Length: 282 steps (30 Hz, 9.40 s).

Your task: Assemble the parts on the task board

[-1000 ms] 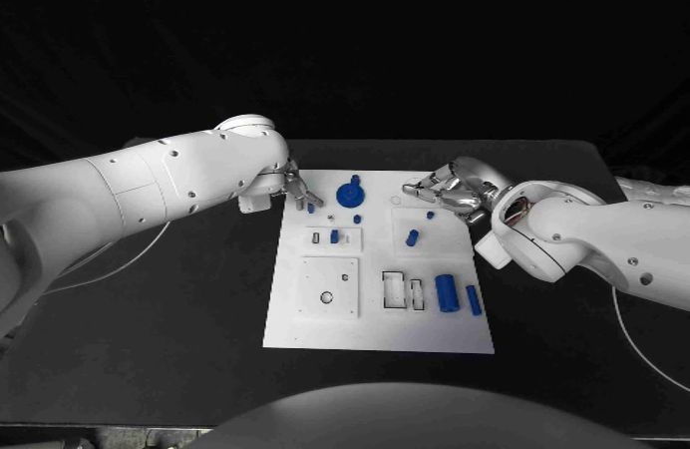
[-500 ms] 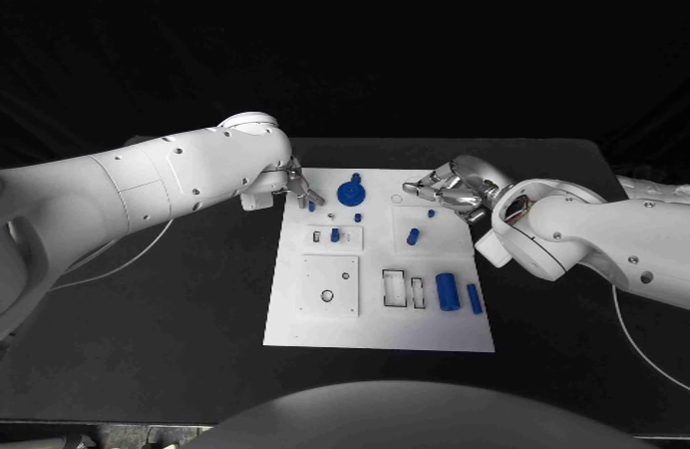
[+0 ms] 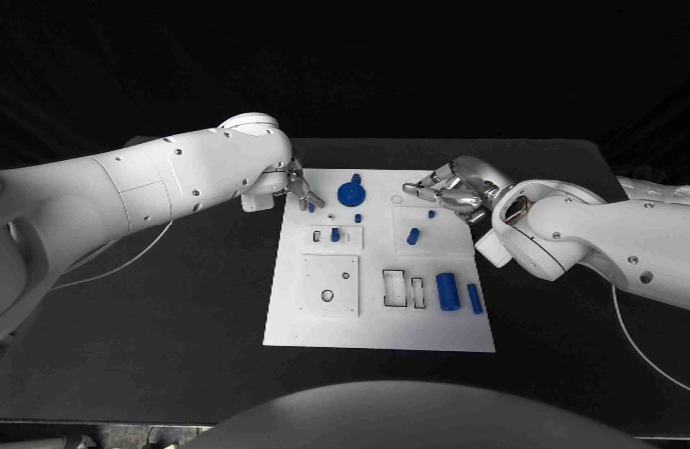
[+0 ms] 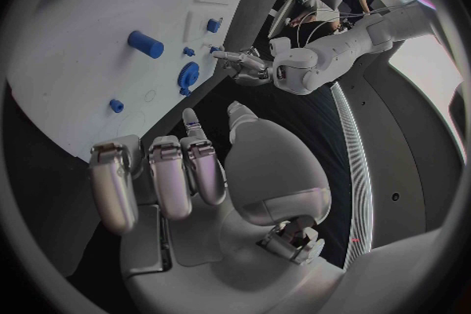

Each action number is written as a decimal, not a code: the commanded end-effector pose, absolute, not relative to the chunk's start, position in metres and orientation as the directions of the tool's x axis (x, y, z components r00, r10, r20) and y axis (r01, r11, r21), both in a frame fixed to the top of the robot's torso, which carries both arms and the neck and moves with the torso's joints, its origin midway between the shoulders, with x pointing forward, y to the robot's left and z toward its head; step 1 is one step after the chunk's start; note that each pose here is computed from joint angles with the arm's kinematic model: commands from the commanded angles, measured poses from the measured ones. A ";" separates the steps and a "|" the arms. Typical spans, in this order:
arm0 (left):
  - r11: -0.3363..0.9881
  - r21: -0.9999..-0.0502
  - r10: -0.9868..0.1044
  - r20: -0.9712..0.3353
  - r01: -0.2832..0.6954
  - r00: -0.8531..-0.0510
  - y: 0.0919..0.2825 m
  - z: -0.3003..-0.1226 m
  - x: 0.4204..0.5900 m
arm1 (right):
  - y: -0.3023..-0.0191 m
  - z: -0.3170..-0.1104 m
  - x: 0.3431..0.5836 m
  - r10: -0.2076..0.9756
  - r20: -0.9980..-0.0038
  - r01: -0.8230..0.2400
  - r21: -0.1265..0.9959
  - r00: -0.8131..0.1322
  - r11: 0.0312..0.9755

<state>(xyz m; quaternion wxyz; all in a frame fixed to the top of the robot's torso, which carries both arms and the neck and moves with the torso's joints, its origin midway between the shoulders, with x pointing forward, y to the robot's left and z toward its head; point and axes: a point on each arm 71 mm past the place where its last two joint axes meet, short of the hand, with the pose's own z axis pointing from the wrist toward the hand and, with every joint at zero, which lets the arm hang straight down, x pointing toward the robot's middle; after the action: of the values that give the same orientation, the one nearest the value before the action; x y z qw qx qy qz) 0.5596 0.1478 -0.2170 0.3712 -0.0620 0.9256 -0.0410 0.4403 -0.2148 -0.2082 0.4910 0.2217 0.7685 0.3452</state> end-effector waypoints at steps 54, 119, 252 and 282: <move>0.986 -0.147 -0.154 -0.653 -0.075 -0.741 0.142 -0.218 0.561 | -0.215 -0.209 0.440 0.667 -0.614 0.001 0.736 -0.422 0.677; 0.991 -0.132 -0.095 -0.562 -0.024 -0.822 0.153 -0.199 0.515 | -0.216 -0.210 0.441 0.669 -0.613 0.009 0.734 -0.420 0.679; 0.994 -0.108 -0.045 -0.515 0.013 -0.856 0.133 -0.220 0.515 | -0.213 -0.210 0.440 0.668 -0.611 0.002 0.737 -0.425 0.676; 0.998 -0.053 -0.014 -0.540 0.017 -0.842 0.134 -0.221 0.516 | -0.213 -0.210 0.440 0.671 -0.606 0.010 0.739 -0.428 0.674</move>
<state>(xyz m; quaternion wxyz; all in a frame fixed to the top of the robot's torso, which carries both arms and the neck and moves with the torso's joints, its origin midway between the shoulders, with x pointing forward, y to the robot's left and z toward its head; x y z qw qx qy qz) 0.5163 0.1316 -0.2208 0.2796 -0.0016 0.9586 -0.0547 0.4405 -0.2139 -0.2098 0.4896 0.2234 0.7723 0.3374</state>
